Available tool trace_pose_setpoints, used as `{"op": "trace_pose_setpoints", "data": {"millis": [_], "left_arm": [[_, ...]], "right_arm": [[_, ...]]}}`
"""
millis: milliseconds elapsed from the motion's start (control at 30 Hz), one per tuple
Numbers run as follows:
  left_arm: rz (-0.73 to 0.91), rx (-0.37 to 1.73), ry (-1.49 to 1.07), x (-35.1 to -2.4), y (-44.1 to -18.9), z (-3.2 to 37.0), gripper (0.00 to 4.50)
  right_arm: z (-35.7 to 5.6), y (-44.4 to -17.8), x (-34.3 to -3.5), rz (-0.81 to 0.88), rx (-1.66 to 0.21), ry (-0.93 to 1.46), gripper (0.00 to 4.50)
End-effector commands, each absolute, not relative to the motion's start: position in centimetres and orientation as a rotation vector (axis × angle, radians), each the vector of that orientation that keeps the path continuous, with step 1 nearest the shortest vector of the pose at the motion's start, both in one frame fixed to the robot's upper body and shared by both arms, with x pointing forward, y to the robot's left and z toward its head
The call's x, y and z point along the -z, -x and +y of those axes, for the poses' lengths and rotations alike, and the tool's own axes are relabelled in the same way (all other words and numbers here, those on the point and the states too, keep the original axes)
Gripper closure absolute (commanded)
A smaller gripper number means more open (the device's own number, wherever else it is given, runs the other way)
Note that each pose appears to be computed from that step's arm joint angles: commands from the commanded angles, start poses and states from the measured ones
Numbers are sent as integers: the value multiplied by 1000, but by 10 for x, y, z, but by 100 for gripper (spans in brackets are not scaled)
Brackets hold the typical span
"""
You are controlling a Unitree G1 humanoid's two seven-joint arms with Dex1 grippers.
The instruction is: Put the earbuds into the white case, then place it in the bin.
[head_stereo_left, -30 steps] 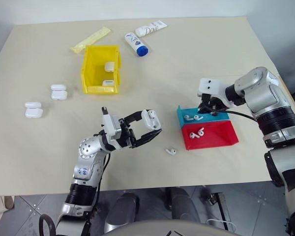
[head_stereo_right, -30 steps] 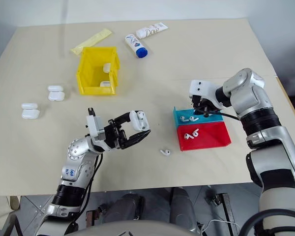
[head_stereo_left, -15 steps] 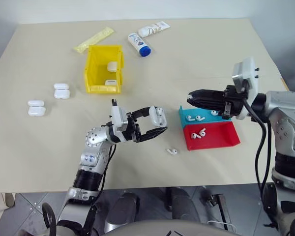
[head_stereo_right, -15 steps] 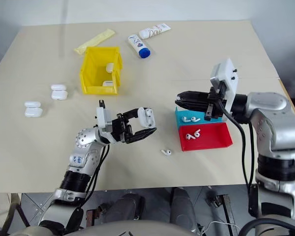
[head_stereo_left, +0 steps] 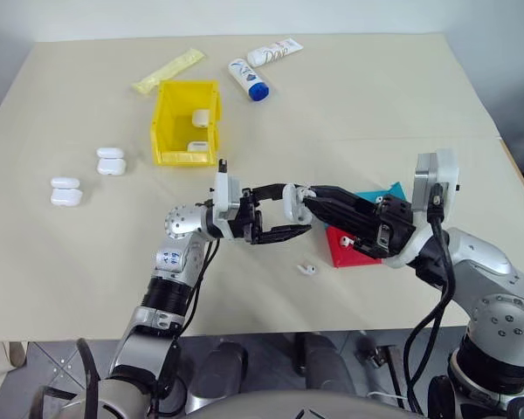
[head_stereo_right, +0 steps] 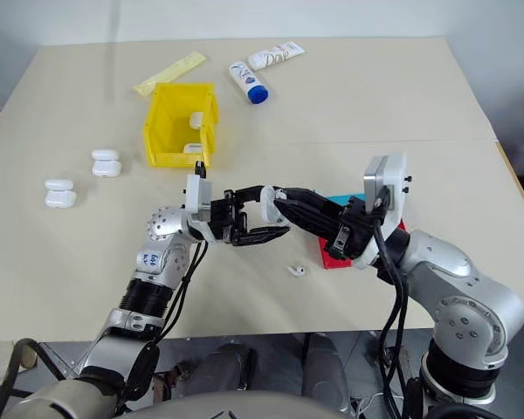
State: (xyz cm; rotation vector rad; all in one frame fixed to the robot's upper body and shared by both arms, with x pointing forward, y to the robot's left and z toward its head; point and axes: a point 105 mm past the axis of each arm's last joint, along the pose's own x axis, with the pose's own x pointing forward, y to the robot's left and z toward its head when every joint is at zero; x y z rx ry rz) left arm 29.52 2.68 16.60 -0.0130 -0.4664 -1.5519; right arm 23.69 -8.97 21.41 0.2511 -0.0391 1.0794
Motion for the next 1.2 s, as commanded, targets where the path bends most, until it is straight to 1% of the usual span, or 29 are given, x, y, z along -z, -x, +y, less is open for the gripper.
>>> {"op": "trace_pose_setpoints", "data": {"millis": [33, 633, 800, 1200], "left_arm": [[-499, 1584, 25, -175, -291, 25, 169], [-504, 1580, 30, -185, -288, 31, 169], [-506, 1577, 15, -188, -289, 38, 169], [-506, 1585, 1, -186, -289, 36, 169]], "right_arm": [[-88, -236, -218, -83, -1074, -234, 404], [-95, -237, -195, -59, -1045, -209, 404], [-104, -236, -181, 4, -1056, -88, 404], [-103, -241, -183, 41, -1096, -3, 404]]}}
